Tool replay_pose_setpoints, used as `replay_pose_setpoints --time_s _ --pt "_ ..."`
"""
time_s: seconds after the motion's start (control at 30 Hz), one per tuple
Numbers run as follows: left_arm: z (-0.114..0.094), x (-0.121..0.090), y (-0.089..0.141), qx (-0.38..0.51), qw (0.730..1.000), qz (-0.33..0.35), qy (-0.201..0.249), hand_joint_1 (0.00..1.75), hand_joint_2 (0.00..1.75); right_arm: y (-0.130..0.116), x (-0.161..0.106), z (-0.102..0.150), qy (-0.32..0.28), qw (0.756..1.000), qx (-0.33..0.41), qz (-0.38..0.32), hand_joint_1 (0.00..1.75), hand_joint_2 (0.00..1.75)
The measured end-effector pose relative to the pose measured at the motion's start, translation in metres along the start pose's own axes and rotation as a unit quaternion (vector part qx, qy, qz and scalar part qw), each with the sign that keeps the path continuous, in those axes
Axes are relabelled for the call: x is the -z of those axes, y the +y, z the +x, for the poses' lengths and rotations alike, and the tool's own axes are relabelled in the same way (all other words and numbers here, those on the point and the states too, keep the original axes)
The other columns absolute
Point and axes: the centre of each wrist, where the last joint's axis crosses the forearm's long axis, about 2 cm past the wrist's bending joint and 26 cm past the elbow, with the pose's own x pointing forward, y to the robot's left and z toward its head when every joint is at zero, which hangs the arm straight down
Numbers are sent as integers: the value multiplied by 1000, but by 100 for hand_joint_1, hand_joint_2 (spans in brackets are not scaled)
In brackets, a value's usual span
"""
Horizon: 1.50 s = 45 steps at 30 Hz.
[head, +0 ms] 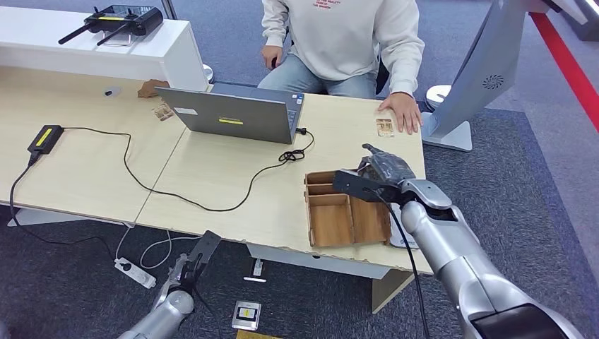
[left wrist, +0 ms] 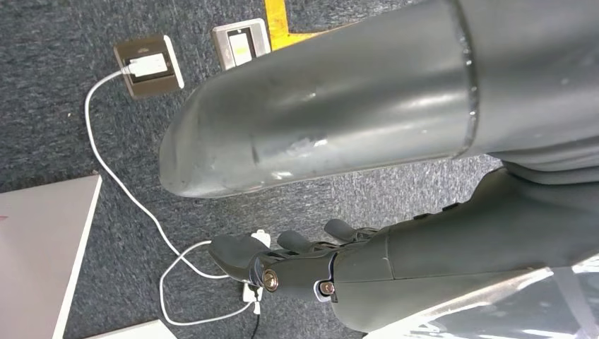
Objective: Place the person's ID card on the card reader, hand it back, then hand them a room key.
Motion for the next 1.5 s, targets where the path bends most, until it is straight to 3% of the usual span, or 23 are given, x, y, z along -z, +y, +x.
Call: replay_pose_setpoints --time_s 0.2,0.43,0.53,0.97,1.5 --pt "0 0 0 4 1000 3 -14 0 0 -15 2 -3 -10 999 27 -46 175 175" --pt "1 0 -1 13 999 6 -34 0 0 -99 8 -13 -24 989 37 -144 175 175" --pt "3 0 -1 18 999 3 -37 0 0 -114 6 -18 -22 984 35 -171 175 175" --pt "16 5 1 29 998 2 -52 0 0 -117 -3 -31 -12 978 37 -206 175 175" --pt "20 6 0 31 998 -8 -51 0 0 -102 3 -37 -12 985 4 -170 175 175"
